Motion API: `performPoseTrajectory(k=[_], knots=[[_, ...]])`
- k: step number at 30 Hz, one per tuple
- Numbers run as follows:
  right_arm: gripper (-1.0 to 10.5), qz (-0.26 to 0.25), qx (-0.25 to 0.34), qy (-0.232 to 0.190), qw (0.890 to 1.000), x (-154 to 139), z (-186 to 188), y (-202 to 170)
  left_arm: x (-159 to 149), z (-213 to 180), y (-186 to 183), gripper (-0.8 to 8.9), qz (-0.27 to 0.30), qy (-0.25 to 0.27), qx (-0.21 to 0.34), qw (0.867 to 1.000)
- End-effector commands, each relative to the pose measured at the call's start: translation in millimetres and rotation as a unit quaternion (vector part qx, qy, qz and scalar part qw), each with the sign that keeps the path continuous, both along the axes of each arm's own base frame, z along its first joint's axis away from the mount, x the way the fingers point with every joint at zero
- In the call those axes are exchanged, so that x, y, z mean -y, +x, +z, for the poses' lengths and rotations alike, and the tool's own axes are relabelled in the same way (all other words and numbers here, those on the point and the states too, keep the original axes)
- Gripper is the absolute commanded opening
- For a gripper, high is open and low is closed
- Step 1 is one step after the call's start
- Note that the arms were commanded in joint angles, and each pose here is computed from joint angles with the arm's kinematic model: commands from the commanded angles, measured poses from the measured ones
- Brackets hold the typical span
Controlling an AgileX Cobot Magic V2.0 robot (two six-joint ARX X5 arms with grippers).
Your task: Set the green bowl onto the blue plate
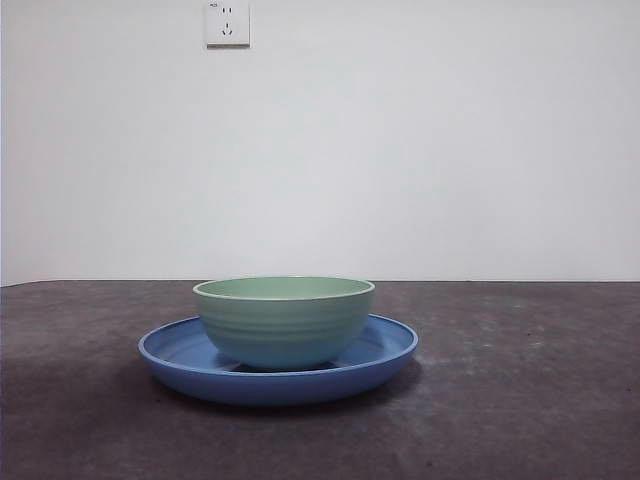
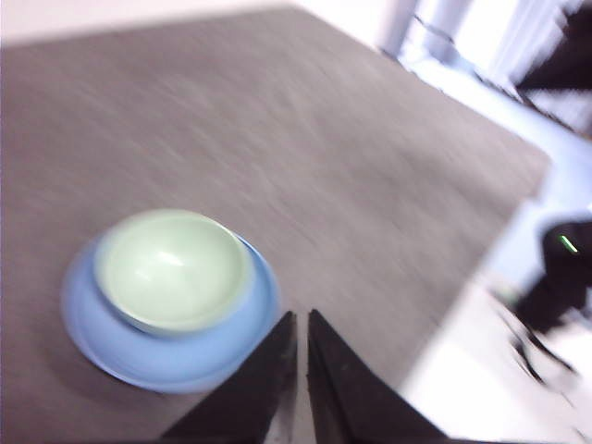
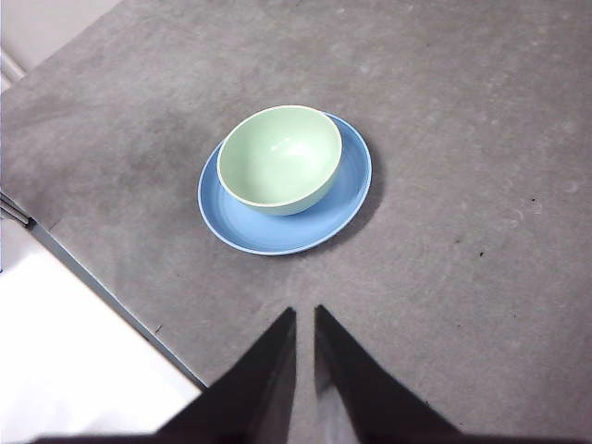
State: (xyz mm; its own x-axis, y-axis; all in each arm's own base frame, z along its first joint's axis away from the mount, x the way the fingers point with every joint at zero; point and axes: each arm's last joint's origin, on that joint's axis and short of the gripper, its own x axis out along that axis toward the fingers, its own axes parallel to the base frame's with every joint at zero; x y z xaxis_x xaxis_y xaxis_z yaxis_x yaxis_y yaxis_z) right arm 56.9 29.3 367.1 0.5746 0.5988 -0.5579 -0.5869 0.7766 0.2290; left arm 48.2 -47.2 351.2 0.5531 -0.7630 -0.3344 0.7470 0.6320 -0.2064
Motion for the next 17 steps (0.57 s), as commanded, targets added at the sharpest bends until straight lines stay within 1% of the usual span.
performPoseTrajectory(k=[1,2,3,5,7,9,11,13,17], knots=[[0.3,0.004,0.01,0.003,1.0,0,5,0,-7,-2,6,0.19,0.067,-0.001,0.043,0.997],[0.3,0.004,0.01,0.003,1.0,0,5,0,-10,-5,9,0.19,0.109,0.005,0.063,0.992],[0.3,0.004,0.01,0.003,1.0,0,5,0,-14,-11,12,0.19,0.154,0.017,0.082,0.984],[0.3,0.004,0.01,0.003,1.0,0,5,0,-22,-25,16,0.19,0.228,0.049,0.113,0.966],[0.3,0.004,0.01,0.003,1.0,0,5,0,-27,-44,21,0.19,0.285,0.074,0.129,0.947],[0.3,0.004,0.01,0.003,1.0,0,5,0,-32,-68,28,0.19,0.336,0.085,0.138,0.928],[0.3,0.004,0.01,0.003,1.0,0,5,0,-36,-92,34,0.19,0.368,0.086,0.145,0.915],[0.3,0.004,0.01,0.003,1.0,0,5,0,-39,-114,41,0.19,0.389,0.082,0.15,0.905],[0.3,0.004,0.01,0.003,1.0,0,5,0,-43,-155,49,0.19,0.421,0.064,0.143,0.893]])
